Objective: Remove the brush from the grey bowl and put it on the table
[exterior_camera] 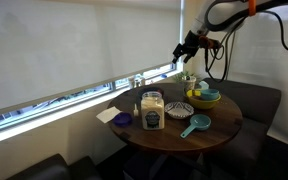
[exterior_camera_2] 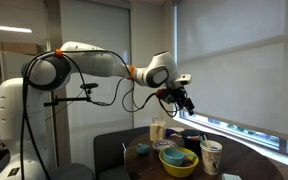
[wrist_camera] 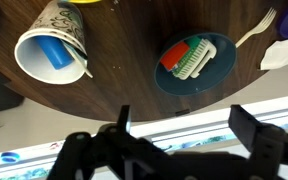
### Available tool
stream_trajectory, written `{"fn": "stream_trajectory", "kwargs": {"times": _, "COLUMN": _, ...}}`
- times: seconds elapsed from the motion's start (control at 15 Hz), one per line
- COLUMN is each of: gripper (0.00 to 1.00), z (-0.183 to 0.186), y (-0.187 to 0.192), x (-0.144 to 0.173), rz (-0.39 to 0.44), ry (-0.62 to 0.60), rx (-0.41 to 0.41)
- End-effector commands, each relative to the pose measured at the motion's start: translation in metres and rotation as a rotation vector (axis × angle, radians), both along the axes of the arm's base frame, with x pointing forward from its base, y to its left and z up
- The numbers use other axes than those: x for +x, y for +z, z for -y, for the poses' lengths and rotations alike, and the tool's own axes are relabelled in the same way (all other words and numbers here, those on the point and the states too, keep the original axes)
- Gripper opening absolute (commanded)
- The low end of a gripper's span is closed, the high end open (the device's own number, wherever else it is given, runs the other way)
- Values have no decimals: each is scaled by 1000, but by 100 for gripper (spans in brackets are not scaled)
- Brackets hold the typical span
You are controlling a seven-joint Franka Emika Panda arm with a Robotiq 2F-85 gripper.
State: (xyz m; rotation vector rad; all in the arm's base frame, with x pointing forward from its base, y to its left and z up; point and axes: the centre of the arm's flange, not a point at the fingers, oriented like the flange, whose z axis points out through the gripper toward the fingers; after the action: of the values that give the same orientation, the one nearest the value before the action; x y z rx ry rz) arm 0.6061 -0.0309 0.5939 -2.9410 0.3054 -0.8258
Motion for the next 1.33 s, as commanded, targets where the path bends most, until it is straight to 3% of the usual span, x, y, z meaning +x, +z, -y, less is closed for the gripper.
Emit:
{"fn": "stream_trajectory", "kwargs": {"times": 0.0, "gripper": 100, "z": 0, "y": 0, "x": 0, "rz": 0, "ry": 0, "rx": 0}}
{"fn": "stream_trajectory", "kwargs": {"times": 0.2, "gripper": 100, "z": -3, "y": -6, "x": 6, "rz": -6, "ry": -24, "rx": 16}}
{"fn": "stream_trajectory", "kwargs": {"times": 0.47, "gripper": 100, "z": -17, "y": -33, "x": 70, "rz": -80, "ry": -110, "rx": 53}}
{"fn": "stream_trajectory", "kwargs": {"times": 0.87, "gripper": 100, "z": -68, "y": -100, "x": 139, "rz": -222, "ry": -93, "rx": 27}}
{"fn": "stream_trajectory", "kwargs": {"times": 1.27, "gripper": 100, "z": -67, "y": -135, "x": 175, "rz": -276, "ry": -73, "rx": 36}}
